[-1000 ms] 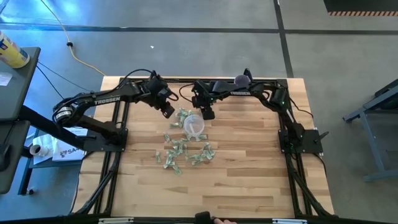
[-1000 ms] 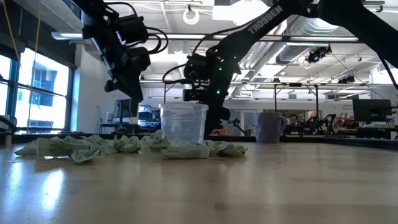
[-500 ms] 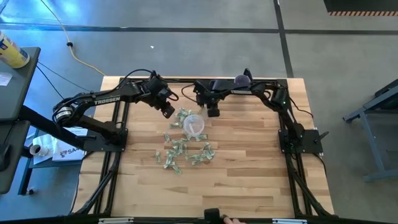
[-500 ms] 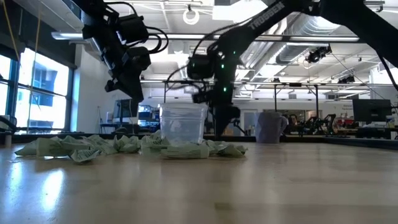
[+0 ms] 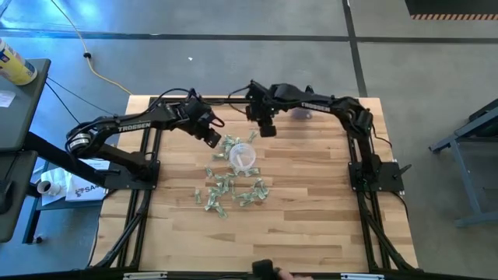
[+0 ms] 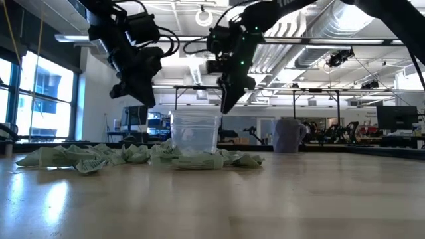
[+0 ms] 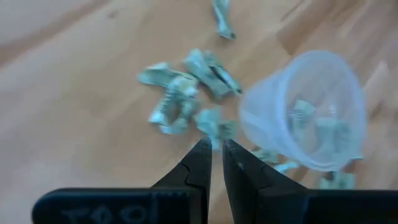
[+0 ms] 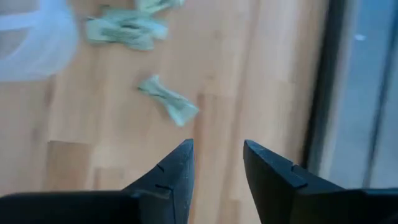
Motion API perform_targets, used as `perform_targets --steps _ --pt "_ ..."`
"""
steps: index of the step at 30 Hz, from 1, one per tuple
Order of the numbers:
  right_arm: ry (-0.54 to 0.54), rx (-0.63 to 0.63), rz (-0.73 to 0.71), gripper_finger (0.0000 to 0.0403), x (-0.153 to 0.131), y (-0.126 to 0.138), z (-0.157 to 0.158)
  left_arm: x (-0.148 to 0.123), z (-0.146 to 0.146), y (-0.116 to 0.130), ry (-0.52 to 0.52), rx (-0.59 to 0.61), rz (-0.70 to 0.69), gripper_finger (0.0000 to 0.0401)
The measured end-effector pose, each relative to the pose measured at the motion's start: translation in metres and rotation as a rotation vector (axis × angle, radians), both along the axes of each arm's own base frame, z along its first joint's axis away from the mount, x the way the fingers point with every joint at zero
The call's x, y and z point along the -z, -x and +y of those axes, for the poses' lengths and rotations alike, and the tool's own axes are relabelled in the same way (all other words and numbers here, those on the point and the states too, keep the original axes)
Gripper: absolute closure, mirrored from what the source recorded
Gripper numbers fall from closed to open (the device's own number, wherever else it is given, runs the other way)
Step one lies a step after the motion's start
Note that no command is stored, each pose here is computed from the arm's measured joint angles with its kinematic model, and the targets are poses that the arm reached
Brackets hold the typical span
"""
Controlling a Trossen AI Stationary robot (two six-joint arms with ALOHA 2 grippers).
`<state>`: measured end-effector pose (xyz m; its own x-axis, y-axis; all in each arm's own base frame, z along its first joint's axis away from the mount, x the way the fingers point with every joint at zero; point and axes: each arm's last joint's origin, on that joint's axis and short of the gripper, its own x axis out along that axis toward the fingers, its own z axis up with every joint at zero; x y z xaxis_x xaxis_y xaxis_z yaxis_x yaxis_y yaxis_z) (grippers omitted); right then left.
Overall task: Pick and place Stevia / Truvia into bins
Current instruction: Put the stevia packet into the transparent container
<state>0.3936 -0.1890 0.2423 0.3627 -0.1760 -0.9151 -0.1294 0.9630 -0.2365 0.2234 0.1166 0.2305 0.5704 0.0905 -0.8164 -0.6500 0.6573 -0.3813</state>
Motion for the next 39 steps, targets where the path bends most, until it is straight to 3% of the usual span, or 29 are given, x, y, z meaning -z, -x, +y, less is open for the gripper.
perform_targets --steps 4,10,15,23,31,39 --pt "-0.021 0.012 -0.012 0.0272 0.015 0.010 -0.020 -0.004 -0.016 -0.014 0.042 -0.020 -0.076 0.0327" --pt "-0.049 -0.074 0.059 0.0255 0.056 0.022 -0.035 -0.013 -0.049 -0.036 0.033 -0.024 -0.195 0.0327" --pt "-0.027 -0.133 0.071 0.0211 0.061 0.021 -0.031 -0.015 -0.070 -0.043 0.007 -0.046 -0.217 0.0327" --pt "0.045 -0.189 -0.077 0.0144 0.057 -0.006 -0.012 -0.015 -0.088 -0.046 0.007 -0.078 -0.227 0.0327" --pt "-0.003 -0.200 -0.125 0.0144 0.056 -0.022 0.016 -0.018 -0.108 -0.048 0.023 -0.128 -0.265 0.0327" --pt "-0.059 -0.151 -0.070 0.0148 0.082 -0.028 0.022 -0.018 -0.135 -0.048 0.014 -0.173 -0.289 0.0327"
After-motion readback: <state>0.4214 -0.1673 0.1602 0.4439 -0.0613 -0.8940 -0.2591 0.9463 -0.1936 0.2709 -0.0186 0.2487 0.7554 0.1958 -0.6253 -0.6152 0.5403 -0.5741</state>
